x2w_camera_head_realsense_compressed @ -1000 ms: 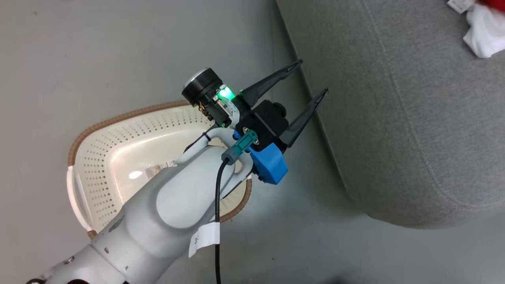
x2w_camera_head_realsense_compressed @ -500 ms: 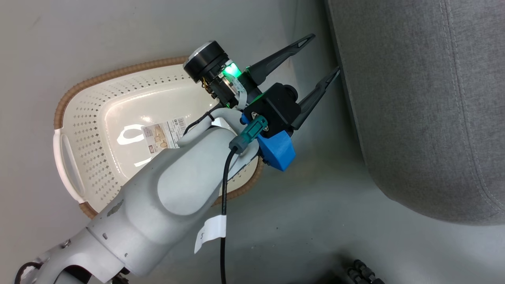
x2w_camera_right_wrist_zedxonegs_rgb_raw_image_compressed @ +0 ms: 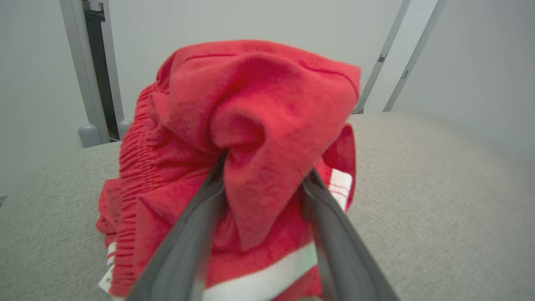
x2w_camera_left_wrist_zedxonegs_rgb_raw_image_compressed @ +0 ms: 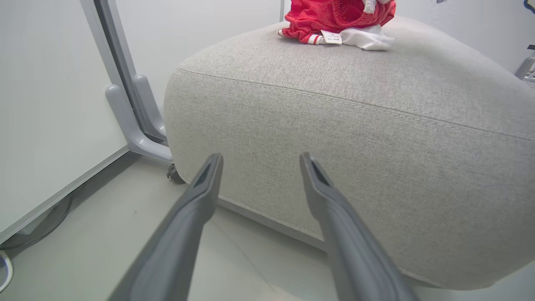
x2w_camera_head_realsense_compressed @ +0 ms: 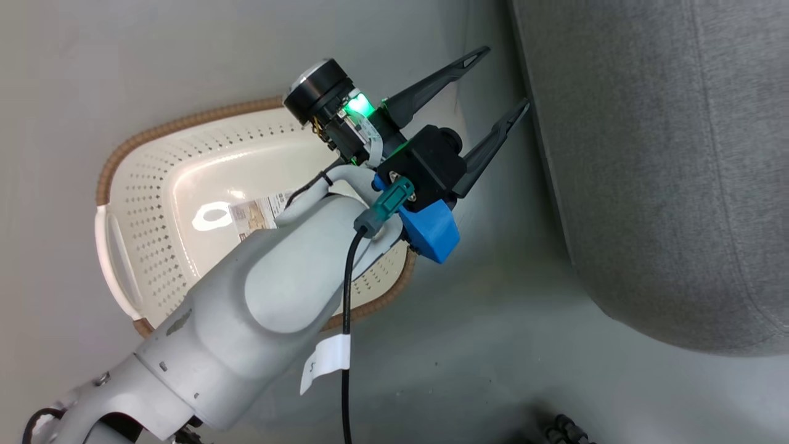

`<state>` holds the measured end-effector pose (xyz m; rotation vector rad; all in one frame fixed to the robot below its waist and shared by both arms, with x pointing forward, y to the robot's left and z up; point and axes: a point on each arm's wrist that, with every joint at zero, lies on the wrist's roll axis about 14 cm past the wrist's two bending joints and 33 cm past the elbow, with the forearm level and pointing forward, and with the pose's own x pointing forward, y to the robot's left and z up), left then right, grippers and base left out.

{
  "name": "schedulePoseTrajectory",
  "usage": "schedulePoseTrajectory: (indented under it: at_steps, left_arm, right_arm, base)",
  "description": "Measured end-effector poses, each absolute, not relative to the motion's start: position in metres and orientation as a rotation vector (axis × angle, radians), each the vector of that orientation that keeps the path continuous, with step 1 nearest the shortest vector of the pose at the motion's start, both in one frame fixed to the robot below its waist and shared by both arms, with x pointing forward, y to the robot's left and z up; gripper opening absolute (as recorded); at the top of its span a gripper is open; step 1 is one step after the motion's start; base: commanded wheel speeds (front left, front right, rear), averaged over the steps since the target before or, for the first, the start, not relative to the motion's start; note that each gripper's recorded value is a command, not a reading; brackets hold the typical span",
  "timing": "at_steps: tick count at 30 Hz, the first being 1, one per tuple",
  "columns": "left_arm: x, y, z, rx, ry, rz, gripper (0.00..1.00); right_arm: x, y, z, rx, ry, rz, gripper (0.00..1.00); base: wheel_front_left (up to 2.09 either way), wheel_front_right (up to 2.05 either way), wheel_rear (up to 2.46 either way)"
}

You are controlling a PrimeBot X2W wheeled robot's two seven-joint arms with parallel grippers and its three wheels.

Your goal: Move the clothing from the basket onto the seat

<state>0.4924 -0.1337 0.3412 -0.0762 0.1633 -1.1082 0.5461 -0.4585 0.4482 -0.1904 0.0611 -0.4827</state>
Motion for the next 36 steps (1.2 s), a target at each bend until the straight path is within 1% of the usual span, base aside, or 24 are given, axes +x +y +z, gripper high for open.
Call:
schedulePoseTrajectory:
  at_steps: [5, 8, 14, 18, 27, 36]
  left_arm:
    - [0.487, -0.133, 0.363, -0.084, 0.143, -1.09, 1.0]
    - [0.484, -0.128, 0.379, -0.087, 0.133, -1.062, 1.0]
    - [0.481, -0.11, 0.418, -0.095, 0.083, -0.97, 1.0]
    - [0.475, -0.093, 0.443, -0.095, 0.051, -0.904, 1.0]
    - [0.471, -0.029, 0.493, -0.086, -0.04, -0.681, 1.0]
    - [0.45, 0.058, 0.506, -0.073, -0.056, -0.435, 1.0]
  right_arm:
    - [0.518, -0.456, 0.474, -0.213, 0.014, -0.482, 1.0]
    - [0.499, -0.446, 0.491, -0.219, -0.029, -0.467, 1.0]
    - [0.48, -0.395, 0.529, -0.202, -0.137, -0.358, 1.0]
    - [0.468, -0.356, 0.543, -0.186, -0.173, -0.26, 1.0]
    - [0.439, -0.285, 0.555, -0.049, -0.222, -0.113, 1.0]
    - [0.421, -0.234, 0.554, 0.039, -0.23, -0.005, 1.0]
  base:
    - [0.0, 0.0, 0.0]
    - [0.0, 0.0, 0.0]
    - [0.0, 0.0, 0.0]
    - [0.0, 0.0, 0.0]
    - [0.0, 0.0, 0.0]
    - [0.0, 0.0, 0.0]
